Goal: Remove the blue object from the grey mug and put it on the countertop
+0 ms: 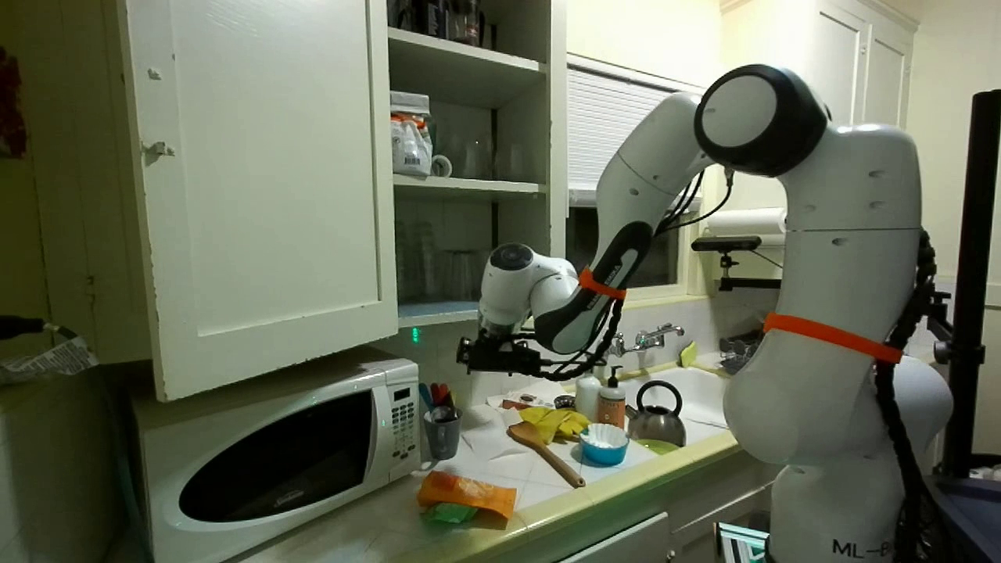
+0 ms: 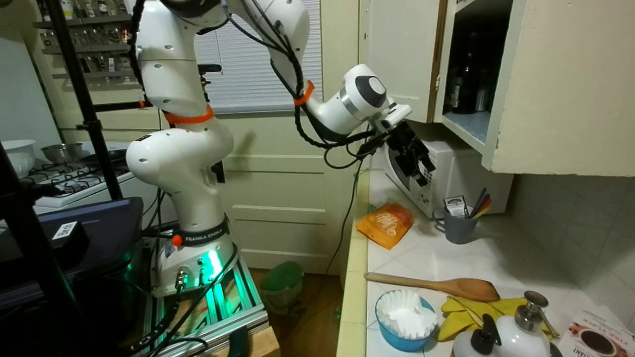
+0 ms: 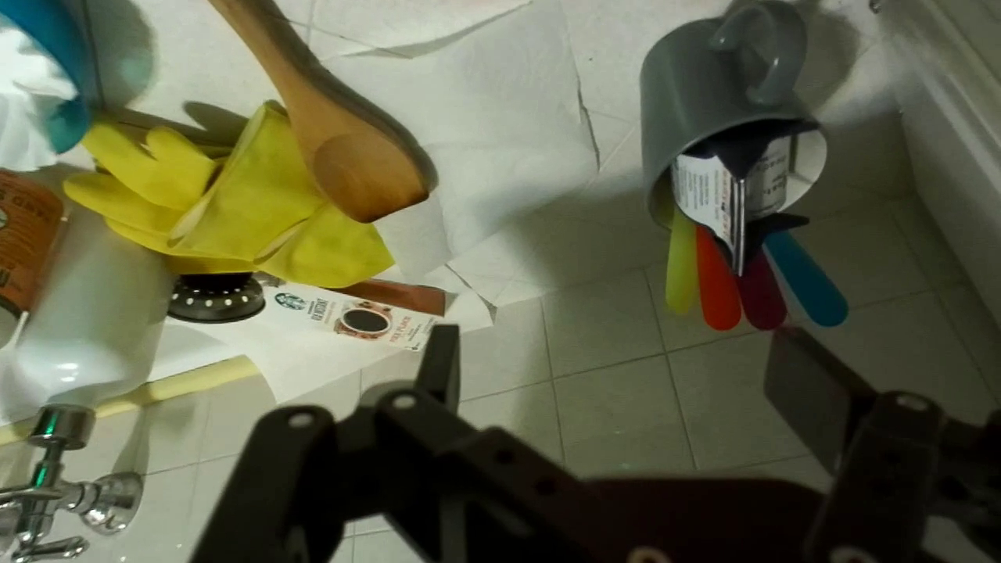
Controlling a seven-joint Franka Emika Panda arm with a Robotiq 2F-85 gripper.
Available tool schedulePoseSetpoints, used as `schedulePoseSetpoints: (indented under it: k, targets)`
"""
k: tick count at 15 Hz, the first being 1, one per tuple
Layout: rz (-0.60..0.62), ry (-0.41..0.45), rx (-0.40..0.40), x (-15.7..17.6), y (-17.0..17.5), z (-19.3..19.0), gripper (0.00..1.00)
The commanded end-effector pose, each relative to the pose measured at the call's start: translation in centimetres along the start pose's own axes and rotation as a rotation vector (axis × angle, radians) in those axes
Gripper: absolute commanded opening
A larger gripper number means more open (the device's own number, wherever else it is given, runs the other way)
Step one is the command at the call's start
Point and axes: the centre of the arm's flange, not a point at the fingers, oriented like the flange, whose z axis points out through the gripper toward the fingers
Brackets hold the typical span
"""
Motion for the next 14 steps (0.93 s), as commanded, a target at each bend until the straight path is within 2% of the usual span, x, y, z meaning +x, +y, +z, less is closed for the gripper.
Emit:
schedulePoseSetpoints:
  k: [1,7,14]
  targets:
    - [-0.011,0.017,0.008,-1.0,-3.8,7.1,1.00]
    - [-0.046,0.028,-0.019,-4.0,-5.6,12.5,1.00]
    - [-0.008,0.066,0.037,-3.5,-8.3,12.9,1.00]
